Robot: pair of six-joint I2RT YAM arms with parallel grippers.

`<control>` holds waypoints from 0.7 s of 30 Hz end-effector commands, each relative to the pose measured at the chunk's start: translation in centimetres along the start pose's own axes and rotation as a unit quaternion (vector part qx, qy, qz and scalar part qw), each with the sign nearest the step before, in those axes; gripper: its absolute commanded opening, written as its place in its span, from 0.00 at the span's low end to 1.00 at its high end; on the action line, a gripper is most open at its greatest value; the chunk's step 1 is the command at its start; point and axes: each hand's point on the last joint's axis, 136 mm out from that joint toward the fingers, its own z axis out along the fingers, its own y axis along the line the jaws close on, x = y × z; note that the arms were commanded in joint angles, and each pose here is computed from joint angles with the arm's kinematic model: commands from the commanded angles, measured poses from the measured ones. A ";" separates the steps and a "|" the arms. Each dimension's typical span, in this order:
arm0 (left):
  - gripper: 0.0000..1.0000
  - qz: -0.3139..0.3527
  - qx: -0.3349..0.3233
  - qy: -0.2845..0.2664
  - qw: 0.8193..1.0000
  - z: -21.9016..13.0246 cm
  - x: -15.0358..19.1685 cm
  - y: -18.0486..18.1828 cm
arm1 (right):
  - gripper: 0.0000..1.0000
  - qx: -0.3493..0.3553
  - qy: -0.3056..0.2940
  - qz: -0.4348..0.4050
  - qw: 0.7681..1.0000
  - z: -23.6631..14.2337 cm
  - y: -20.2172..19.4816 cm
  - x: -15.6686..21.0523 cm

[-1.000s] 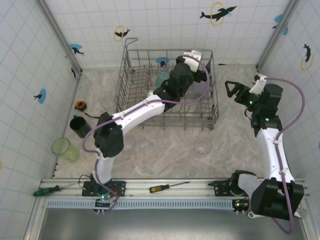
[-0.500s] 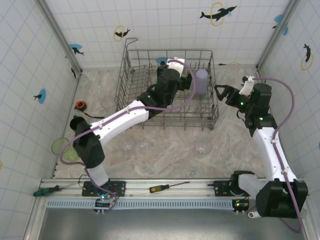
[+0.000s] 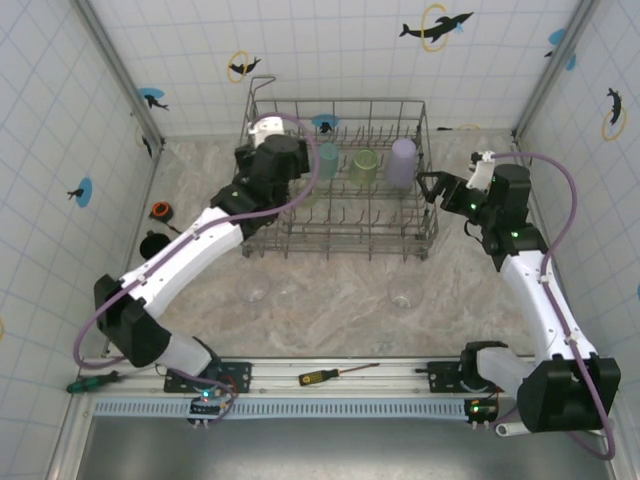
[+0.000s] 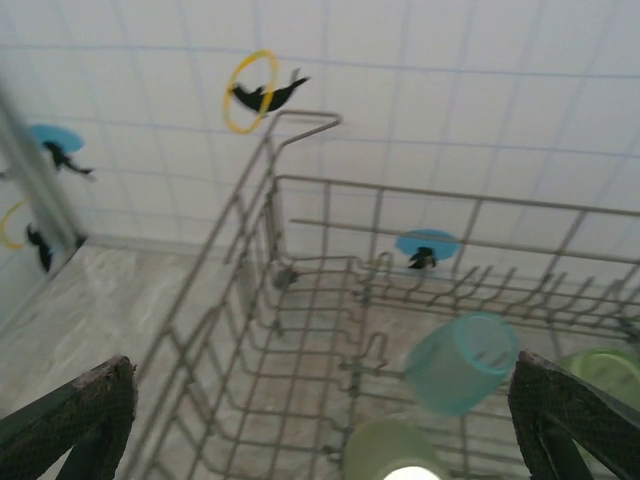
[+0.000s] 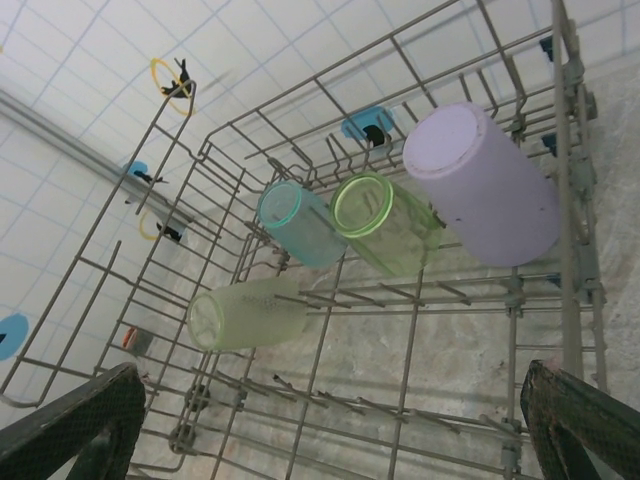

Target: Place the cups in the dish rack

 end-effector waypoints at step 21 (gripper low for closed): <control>0.98 -0.153 -0.127 0.176 0.964 1.3 8.0 20.5 | 1.00 -0.016 0.014 -0.006 1.000 0.8 1.7 0.5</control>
